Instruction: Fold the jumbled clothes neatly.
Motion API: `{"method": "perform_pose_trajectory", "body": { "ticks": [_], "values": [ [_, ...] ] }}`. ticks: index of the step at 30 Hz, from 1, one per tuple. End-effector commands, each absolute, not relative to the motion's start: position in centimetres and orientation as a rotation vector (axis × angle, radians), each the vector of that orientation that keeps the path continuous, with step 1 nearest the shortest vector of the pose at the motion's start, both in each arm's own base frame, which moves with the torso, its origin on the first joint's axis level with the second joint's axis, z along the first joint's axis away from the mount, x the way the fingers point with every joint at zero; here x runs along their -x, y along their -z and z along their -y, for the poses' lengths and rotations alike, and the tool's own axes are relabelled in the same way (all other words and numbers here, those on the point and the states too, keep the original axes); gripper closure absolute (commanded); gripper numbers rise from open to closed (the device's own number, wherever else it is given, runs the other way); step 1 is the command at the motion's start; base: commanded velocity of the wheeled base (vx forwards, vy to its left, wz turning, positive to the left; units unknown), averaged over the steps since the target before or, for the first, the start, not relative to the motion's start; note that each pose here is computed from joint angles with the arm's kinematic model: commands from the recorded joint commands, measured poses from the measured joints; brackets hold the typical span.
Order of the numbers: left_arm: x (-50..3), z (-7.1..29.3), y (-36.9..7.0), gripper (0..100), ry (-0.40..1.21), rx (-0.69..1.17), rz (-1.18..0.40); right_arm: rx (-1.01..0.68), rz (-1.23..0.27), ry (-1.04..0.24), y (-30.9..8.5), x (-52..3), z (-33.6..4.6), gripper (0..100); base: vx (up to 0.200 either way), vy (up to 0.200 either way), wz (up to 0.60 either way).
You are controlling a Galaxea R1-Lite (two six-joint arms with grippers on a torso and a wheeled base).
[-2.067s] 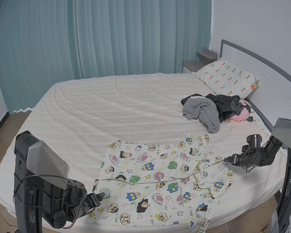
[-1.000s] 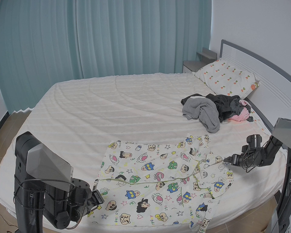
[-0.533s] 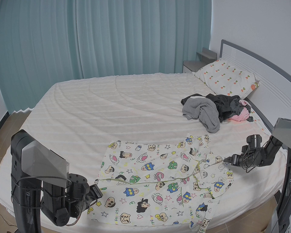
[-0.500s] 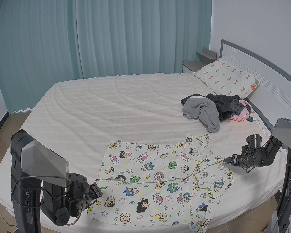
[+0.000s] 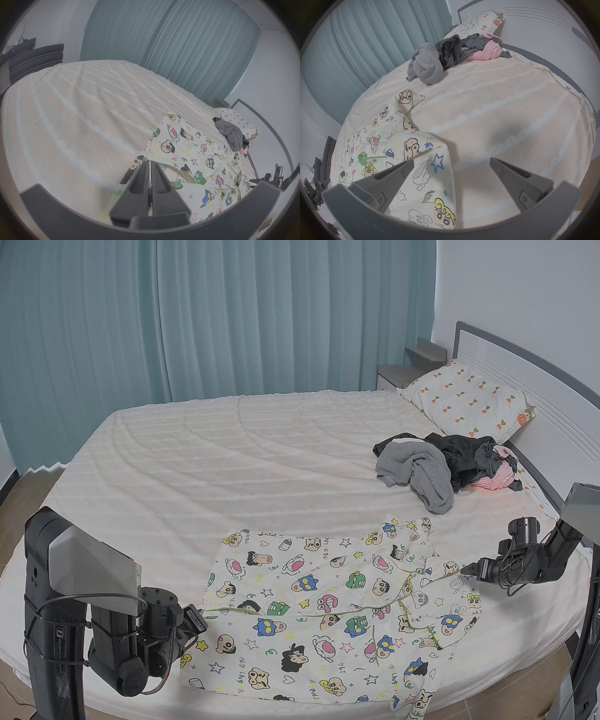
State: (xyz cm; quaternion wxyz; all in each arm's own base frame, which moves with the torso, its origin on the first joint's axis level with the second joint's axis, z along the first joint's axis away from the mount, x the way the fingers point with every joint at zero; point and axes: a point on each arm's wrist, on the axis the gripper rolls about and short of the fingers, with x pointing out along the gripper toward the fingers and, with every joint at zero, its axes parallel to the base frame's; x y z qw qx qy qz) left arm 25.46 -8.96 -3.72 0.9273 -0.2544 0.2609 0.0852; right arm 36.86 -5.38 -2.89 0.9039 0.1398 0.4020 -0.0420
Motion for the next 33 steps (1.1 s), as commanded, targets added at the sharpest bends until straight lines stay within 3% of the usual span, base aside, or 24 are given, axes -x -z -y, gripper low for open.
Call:
{"method": "perform_pose_trajectory", "body": {
  "ticks": [1, 7, 13, 17, 21, 25, 33],
  "values": [
    [-26.0, 9.1, 4.0, 0, -0.174, 0.530, -0.515, -0.290, -0.831, 0.088, 2.9, -36.9, 5.4, 0, 0.000, 0.000, 0.00],
    [-26.9, 8.0, 4.4, 0, -0.253, 0.530, -0.480, -0.289, -0.830, 0.088, 2.8, -36.8, 5.4, 0, 0.000, 0.000, 0.00],
    [-25.9, 7.7, 3.6, 0, -0.212, 0.573, -0.513, -0.305, -0.821, 0.053, 1.8, -36.1, 5.2, 0, 0.000, 0.000, 0.00],
    [-23.1, 7.3, 1.2, 0, -0.020, 0.709, -0.634, -0.349, -0.837, -0.102, 0.5, -34.1, 4.4, 0, 0.000, 0.000, 0.00],
    [-22.9, 7.3, 1.0, 0, -0.009, 0.747, -0.649, -0.288, -0.861, -0.216, 0.2, -32.1, 3.7, 0, 0.000, 0.000, 0.00],
    [-22.9, 7.3, 1.7, 0, -0.021, 0.742, -0.671, -0.190, -0.906, -0.289, 0.7, -30.1, 2.6, 0, -0.200, 0.000, 0.00],
    [-23.0, 7.4, 2.2, 0, -0.027, 0.741, -0.687, -0.151, -0.985, -0.369, 1.6, -27.9, 0.6, 0, -0.200, 0.000, 0.00]
  ]
}}
